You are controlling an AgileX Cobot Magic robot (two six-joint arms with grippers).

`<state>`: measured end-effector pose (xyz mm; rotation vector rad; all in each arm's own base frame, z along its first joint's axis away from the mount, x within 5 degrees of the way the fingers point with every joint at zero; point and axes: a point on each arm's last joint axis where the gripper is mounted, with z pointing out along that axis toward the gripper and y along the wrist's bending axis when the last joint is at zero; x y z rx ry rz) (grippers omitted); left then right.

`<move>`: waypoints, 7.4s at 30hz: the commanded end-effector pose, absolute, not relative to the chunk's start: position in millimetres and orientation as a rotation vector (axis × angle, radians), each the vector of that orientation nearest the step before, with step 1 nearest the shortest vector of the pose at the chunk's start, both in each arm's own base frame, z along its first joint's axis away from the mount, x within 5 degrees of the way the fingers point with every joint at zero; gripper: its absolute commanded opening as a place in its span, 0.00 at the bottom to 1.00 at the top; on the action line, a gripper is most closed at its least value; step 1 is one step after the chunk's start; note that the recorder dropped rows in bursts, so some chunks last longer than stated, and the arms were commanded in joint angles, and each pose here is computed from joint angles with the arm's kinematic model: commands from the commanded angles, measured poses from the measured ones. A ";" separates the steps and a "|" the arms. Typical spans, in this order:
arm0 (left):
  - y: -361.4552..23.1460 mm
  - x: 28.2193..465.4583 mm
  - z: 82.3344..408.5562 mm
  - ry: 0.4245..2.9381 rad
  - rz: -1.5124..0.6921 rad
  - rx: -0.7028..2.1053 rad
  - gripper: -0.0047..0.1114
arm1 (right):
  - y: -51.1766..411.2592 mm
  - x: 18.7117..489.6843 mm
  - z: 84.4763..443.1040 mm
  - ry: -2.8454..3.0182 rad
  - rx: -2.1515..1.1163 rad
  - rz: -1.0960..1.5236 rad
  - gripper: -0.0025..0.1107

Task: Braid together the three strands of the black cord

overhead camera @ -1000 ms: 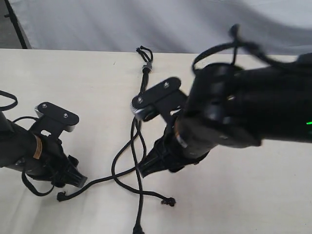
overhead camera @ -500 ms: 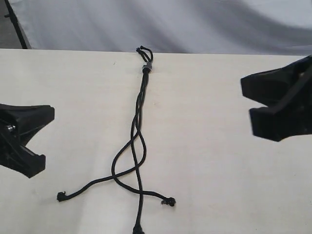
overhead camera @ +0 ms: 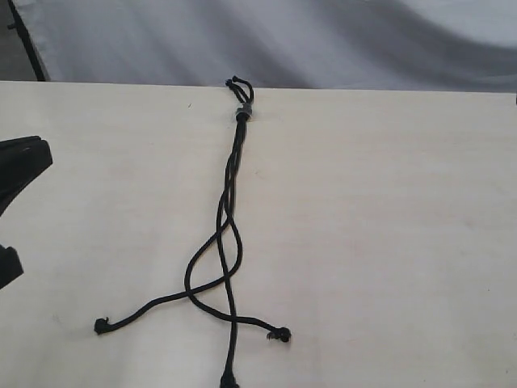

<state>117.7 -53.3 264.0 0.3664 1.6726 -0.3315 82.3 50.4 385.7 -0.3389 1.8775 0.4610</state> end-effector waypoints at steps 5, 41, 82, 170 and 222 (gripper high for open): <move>-37.8 81.5 250.3 1.522 -0.318 0.361 0.05 | 39.6 73.3 390.5 1.815 -0.321 0.479 0.02; 1.6 57.2 202.3 1.607 0.063 0.024 0.05 | 37.8 71.5 391.6 1.804 -0.316 0.488 0.02; 1.6 56.2 198.2 1.648 -0.003 -0.046 0.05 | 37.8 71.5 391.6 1.804 -0.316 0.488 0.02; 1.6 56.2 198.2 1.648 0.002 -0.042 0.05 | -7.1 55.6 197.0 1.653 0.174 -0.034 0.02; 1.6 56.2 198.2 1.648 0.002 -0.042 0.05 | -7.1 55.6 197.0 1.653 0.174 -0.034 0.02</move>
